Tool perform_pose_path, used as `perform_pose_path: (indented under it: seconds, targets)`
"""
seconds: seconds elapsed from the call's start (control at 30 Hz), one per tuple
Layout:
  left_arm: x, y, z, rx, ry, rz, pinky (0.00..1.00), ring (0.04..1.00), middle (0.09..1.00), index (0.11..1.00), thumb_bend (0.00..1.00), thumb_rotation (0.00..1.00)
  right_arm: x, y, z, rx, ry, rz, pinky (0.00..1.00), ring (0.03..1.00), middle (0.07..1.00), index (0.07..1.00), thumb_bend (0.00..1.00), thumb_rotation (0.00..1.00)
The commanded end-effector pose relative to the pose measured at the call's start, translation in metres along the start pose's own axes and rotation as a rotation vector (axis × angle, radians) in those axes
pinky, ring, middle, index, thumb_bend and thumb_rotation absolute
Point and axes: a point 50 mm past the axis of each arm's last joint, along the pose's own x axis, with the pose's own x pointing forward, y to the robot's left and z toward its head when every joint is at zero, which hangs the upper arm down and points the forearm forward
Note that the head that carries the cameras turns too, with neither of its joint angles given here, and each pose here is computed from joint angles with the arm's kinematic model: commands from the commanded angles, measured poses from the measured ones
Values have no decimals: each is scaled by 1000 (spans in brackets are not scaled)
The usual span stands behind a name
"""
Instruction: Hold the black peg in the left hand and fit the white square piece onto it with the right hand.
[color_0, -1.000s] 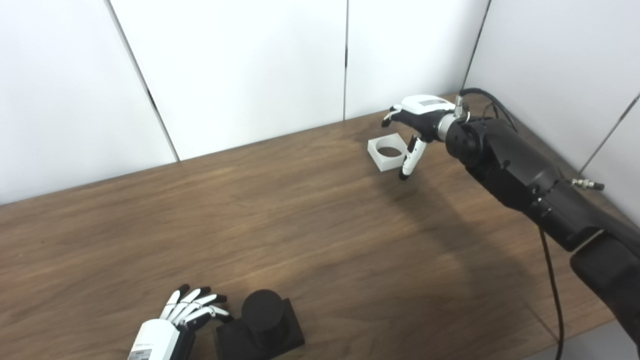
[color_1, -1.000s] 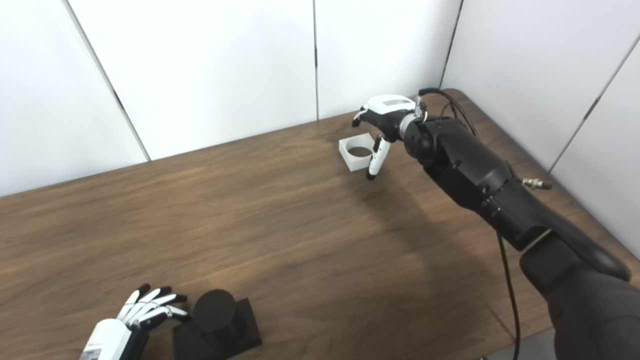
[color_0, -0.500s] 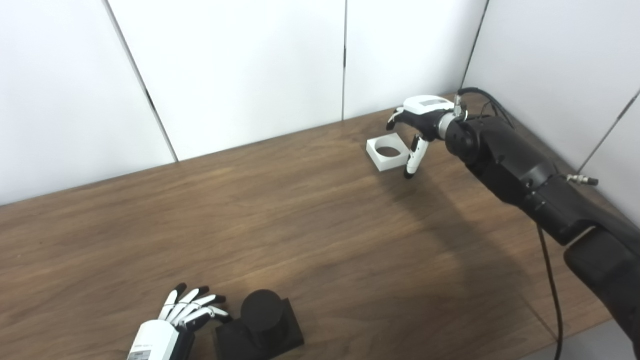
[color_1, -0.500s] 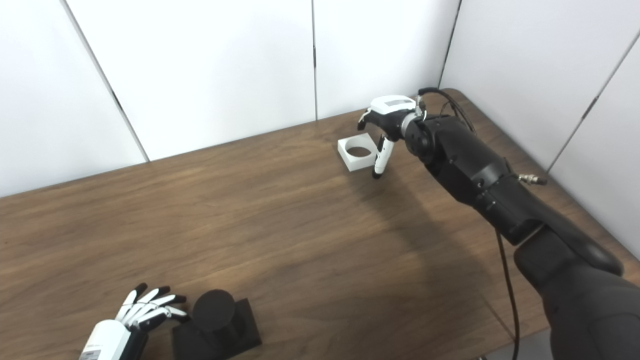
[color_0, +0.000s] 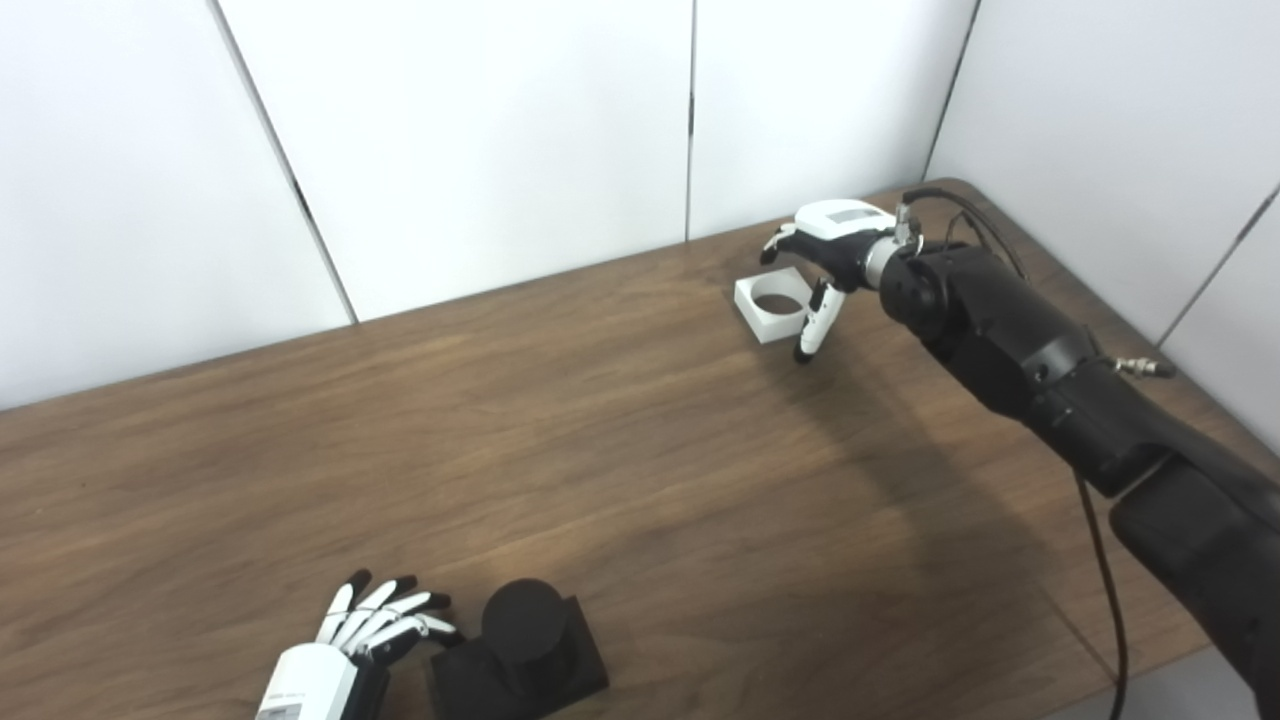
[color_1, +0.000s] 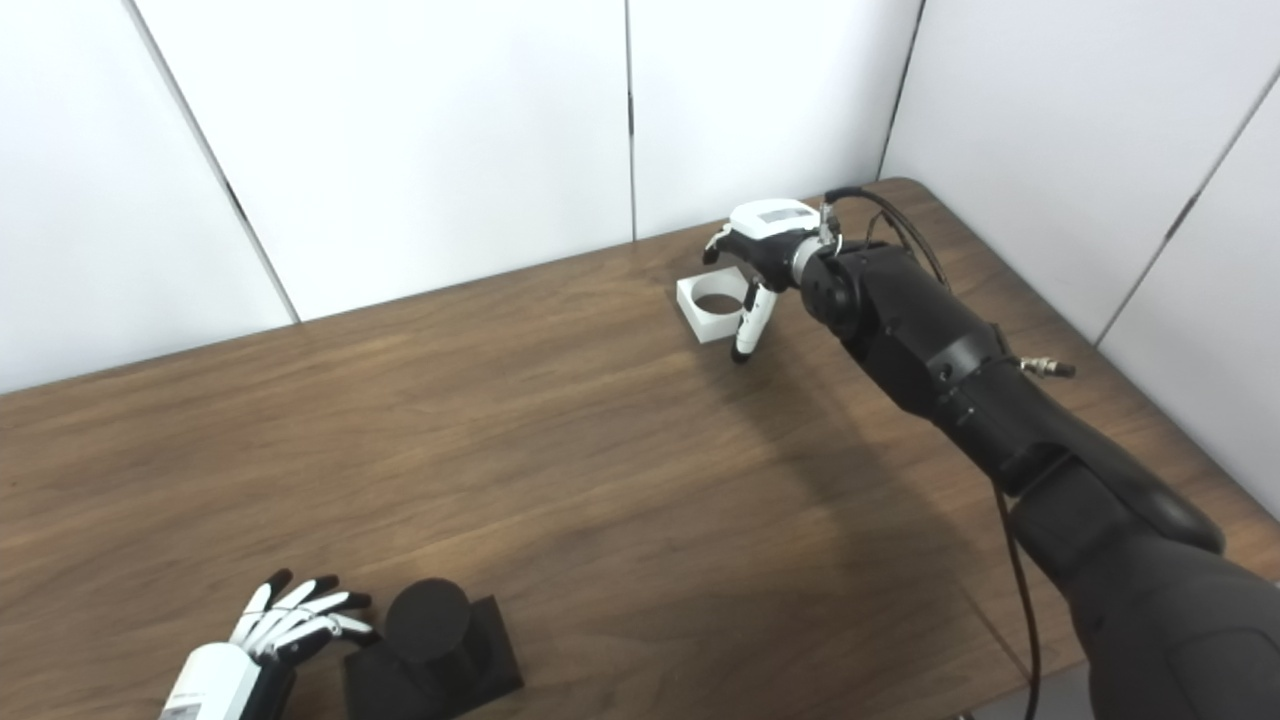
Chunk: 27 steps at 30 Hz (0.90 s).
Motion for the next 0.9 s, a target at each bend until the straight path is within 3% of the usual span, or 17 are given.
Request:
perform_pose_path:
  seconds: [0.0,0.53,0.87]
  targets:
    - [-11,-9,-4,35,40,-52,1000,888,786,485,523,52,1,-39,7,-20,-31,-112,973,1000,955,832,946,216]
    - [-10,-6,4,38,39,-49,1000,882,780,485,523,51,5,-31,7,-35,-19,-86,963,996,936,777,914,203]
    - [-10,-5,7,40,39,-48,991,879,778,485,523,51,3,-29,6,-34,-33,-96,947,986,911,653,881,162]
